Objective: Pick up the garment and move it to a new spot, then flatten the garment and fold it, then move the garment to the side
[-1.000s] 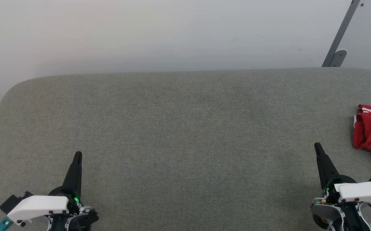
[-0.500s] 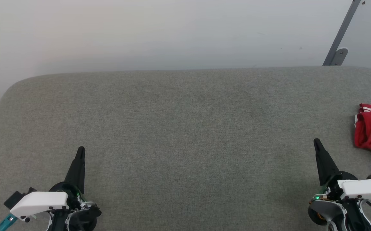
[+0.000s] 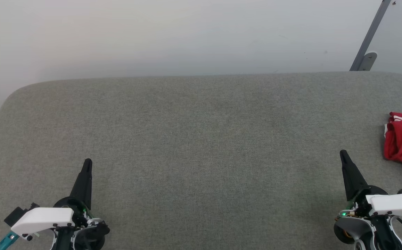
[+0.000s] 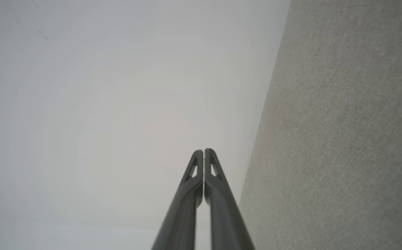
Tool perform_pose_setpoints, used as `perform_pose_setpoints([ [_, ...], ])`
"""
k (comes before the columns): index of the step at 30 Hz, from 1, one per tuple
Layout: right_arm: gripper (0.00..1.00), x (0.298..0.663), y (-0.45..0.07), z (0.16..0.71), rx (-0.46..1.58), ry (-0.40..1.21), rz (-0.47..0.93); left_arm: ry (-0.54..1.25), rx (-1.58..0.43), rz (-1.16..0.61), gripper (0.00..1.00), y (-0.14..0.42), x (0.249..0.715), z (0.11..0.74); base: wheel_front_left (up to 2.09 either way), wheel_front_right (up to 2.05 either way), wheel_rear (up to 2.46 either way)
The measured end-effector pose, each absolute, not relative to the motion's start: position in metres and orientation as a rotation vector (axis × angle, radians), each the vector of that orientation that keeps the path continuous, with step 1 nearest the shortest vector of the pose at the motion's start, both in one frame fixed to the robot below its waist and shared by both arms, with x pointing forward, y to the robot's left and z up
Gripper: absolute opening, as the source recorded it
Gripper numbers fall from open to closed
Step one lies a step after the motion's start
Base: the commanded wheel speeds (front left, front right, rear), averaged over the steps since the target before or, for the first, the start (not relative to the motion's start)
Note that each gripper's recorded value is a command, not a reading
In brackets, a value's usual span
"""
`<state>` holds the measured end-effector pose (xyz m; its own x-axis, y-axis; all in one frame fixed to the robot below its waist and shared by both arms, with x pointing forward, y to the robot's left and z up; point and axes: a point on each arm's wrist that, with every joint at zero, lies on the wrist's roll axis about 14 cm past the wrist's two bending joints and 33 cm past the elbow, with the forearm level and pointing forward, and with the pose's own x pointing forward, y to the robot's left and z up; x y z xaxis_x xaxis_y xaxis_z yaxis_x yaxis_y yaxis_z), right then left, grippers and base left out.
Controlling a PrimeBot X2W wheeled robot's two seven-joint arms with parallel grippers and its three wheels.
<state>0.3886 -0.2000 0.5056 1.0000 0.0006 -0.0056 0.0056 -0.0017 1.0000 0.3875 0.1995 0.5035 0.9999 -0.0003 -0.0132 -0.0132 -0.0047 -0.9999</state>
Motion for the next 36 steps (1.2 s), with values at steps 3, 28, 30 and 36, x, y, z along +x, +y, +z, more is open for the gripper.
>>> perform_pose_setpoints([
  [3, 0.00, 0.3886, -0.2000, 0.5056, 1.572, 0.005, -0.004, 0.011, -1.576, 0.010, 0.00, 0.1996, 0.3875, 0.5034, 0.00, 0.00, 0.00],
  [28, 0.00, 0.3886, -0.2002, 0.5057, 1.573, 0.004, -0.004, 0.011, -1.575, 0.010, 0.00, 0.1996, 0.3875, 0.5035, 0.00, 0.00, 0.00],
  [30, 0.00, 0.3886, -0.2002, 0.5057, 1.573, 0.004, -0.004, 0.011, -1.576, 0.010, 0.00, 0.1996, 0.3875, 0.5035, 0.00, 0.00, 0.00],
  [36, 0.00, 0.3886, -0.2000, 0.5057, 1.572, 0.005, -0.004, 0.011, -1.576, 0.010, 0.00, 0.1995, 0.3875, 0.5035, 0.00, 0.00, 0.00],
])
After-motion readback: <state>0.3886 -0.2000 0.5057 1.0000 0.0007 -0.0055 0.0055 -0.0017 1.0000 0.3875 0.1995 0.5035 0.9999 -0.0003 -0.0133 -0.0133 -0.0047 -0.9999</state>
